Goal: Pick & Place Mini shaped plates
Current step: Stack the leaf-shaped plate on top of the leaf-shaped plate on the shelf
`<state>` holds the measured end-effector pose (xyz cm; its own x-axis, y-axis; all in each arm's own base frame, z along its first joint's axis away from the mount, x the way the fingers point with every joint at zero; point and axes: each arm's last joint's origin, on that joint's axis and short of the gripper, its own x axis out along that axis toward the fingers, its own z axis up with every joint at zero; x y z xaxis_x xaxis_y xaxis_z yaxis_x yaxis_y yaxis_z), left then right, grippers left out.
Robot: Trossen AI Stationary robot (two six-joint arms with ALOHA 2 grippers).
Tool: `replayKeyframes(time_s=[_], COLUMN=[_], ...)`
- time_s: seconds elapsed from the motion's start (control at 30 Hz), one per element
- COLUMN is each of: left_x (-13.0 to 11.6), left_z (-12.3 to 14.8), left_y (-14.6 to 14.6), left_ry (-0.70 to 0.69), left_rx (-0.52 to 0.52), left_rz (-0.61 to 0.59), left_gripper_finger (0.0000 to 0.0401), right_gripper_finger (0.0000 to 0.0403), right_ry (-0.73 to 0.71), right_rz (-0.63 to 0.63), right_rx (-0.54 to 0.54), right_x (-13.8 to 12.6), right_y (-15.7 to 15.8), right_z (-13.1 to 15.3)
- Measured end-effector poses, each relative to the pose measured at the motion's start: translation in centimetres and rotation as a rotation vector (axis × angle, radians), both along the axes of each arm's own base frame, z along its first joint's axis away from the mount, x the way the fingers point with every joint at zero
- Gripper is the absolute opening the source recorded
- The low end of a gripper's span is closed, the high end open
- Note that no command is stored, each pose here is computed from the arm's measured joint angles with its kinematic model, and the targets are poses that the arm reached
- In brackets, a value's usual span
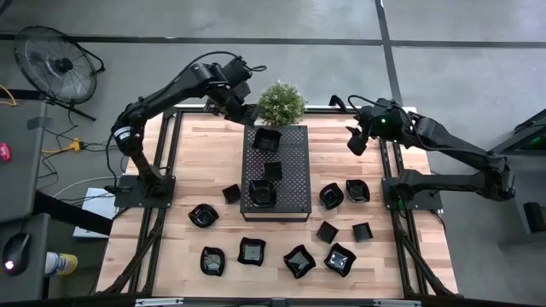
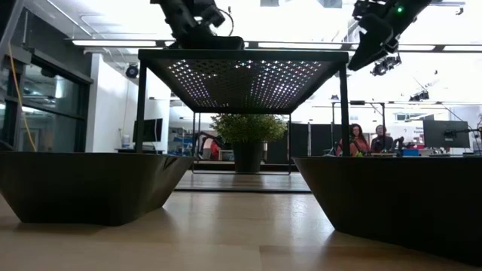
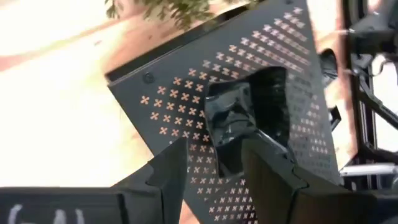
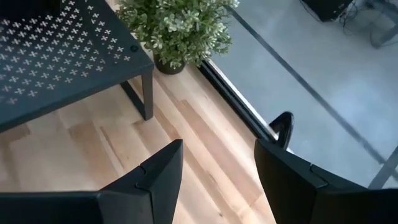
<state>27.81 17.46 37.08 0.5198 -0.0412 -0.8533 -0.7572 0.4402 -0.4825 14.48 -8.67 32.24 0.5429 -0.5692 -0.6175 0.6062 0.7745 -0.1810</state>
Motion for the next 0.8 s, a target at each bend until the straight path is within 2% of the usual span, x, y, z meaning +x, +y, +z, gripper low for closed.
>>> replayKeyframes(time_s=[0.13,0.5,0.8], left_x=[-1.1,-3.8,-3.5], left_z=[1.4,4.4,5.1], left_y=[-0.7,-2.3,-4.2], left_ry=[-0.031,-0.080,-0.108], left_rx=[0.077,0.293,0.369], left_rz=[-0.073,-0.174,-0.309], left_gripper_finger=[0.0150,0.0150,0.0150], right_gripper_finger=[0.0194,0.0194,0.0194], right_ry=[0.006,0.055,0.072], right_rz=[-0.032,-0.089,-0.124], right_rx=[0.062,0.255,0.386], right_x=[-0.5,-1.3,-1.0], right_y=[0.3,1.0,1.0], right_z=[-0.3,-1.4,-2.2])
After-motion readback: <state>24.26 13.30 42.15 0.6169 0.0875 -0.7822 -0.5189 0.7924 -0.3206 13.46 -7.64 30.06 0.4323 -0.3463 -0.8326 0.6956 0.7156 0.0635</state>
